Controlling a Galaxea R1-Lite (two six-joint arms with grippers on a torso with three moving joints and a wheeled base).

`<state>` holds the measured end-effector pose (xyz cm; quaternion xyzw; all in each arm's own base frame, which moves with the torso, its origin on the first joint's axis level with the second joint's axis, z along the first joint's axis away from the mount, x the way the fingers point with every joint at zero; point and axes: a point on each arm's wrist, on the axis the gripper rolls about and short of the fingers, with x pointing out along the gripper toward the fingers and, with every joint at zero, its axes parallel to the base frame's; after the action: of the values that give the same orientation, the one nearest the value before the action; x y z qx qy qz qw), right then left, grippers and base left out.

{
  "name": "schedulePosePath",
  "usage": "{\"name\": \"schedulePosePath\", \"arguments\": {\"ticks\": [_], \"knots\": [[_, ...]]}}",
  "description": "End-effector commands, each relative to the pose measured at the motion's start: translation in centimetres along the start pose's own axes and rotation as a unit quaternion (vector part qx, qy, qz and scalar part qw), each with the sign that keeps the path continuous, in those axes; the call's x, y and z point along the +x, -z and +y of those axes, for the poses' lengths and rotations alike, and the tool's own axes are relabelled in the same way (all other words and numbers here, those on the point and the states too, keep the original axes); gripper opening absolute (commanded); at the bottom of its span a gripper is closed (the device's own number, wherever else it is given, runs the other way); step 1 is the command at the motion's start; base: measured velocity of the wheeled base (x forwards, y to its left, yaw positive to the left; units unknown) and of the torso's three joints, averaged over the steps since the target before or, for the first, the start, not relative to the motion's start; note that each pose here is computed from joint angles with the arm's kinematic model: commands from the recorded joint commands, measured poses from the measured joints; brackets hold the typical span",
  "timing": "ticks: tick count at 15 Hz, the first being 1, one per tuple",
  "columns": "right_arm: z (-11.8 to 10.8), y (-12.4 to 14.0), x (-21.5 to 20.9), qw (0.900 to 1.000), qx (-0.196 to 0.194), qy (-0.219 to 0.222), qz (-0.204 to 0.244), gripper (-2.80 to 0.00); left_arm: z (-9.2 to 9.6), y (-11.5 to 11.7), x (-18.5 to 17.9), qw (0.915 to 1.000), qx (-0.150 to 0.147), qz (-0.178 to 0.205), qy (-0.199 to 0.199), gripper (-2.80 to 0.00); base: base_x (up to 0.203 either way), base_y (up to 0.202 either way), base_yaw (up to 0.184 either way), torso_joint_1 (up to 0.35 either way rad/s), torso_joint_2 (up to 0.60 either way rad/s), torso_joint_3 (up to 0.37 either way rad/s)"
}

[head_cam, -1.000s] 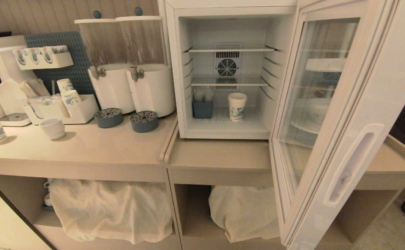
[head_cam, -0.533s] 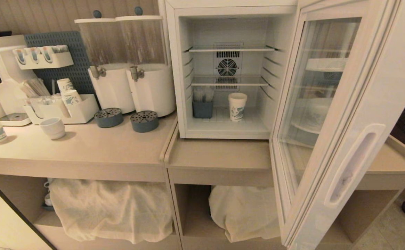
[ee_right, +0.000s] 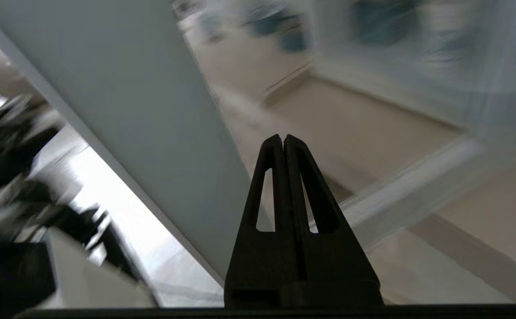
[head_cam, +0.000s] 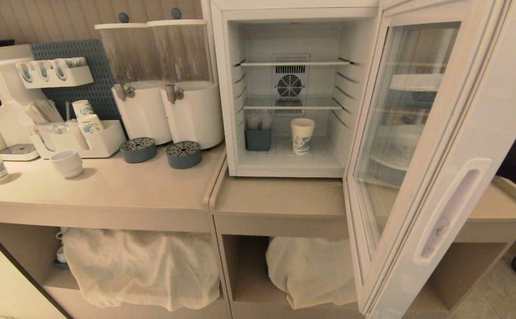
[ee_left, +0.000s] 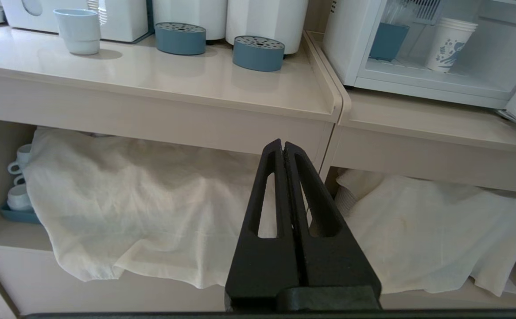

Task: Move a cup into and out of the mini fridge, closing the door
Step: Close the freezer door

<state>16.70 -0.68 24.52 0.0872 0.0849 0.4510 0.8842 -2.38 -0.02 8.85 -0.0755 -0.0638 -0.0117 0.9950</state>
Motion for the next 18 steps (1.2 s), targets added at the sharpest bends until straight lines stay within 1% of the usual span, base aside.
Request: {"name": "schedulePosePath", "arguments": {"ticks": [1, 2, 3, 4, 6, 8, 11, 12, 15, 16, 18], "knots": [[-2.4, 1.0, 2.2, 0.999, 0.024, -0.037, 0.027, -2.80, 0.2, 1.1, 0.2, 0.9998, -0.001, 0.018, -0.003, -2.80, 0.000, 0.000, 0.000, 0.000, 0.00, 0.000], [-2.5, 1.0, 2.8, 0.999, 0.017, -0.043, 0.029, -2.80, 0.2, 1.1, 0.2, 0.9998, -0.001, 0.018, -0.003, -2.80, 0.000, 0.000, 0.000, 0.000, 0.00, 0.000], [-2.5, 1.1, 4.0, 0.998, 0.017, -0.037, 0.038, -2.80, 0.2, 1.1, 0.2, 0.9998, -0.001, 0.018, -0.003, -2.80, 0.000, 0.000, 0.000, 0.000, 0.00, 0.000], [-2.3, 1.4, 5.6, 0.998, 0.017, -0.027, 0.049, -2.80, 0.2, 1.1, 0.2, 0.9998, -0.001, 0.018, -0.003, -2.80, 0.000, 0.000, 0.000, 0.000, 0.00, 0.000], [-3.0, 2.1, 8.9, 0.997, 0.022, -0.001, 0.073, -2.80, 0.2, 1.1, 0.2, 0.9998, -0.001, 0.018, -0.003, -2.80, 0.000, 0.000, 0.000, 0.000, 0.00, 0.000], [-3.4, 2.0, 11.9, 0.996, 0.023, 0.030, 0.076, -2.80, 0.2, 1.1, 0.2, 0.9998, -0.002, 0.018, -0.003, -2.80, 0.000, 0.000, 0.000, 0.000, 0.00, 0.000], [-3.8, -0.1, 16.2, 0.995, 0.032, 0.079, 0.047, -2.80, 0.2, 1.1, 0.2, 0.9998, -0.003, 0.018, -0.003, -2.80, 0.000, 0.000, 0.000, 0.000, 0.00, 0.000], [-4.2, -0.7, 17.8, 0.993, 0.033, 0.103, 0.035, -2.80, 0.2, 1.1, 0.2, 0.9998, -0.004, 0.018, -0.003, -2.80, 0.000, 0.000, 0.000, 0.000, 0.00, 0.000], [-5.5, -3.9, 22.9, 0.987, 0.039, 0.155, -0.017, -2.80, 0.2, 1.1, 0.2, 0.9998, -0.005, 0.018, -0.003, -2.80, 0.000, 0.000, 0.000, 0.000, 0.00, 0.000], [-6.2, -4.4, 24.9, 0.984, 0.043, 0.172, -0.025, -2.80, 0.2, 1.1, 0.2, 0.9998, -0.005, 0.018, -0.003, -2.80, 0.000, 0.000, 0.000, 0.000, 0.00, 0.000], [-8.0, -3.9, 29.4, 0.975, 0.049, 0.214, -0.032, -2.80, 0.2, 1.1, 0.2, 0.9998, -0.006, 0.017, -0.003, -2.80, 0.000, 0.000, 0.000, 0.000, 0.00, 0.000]]}}
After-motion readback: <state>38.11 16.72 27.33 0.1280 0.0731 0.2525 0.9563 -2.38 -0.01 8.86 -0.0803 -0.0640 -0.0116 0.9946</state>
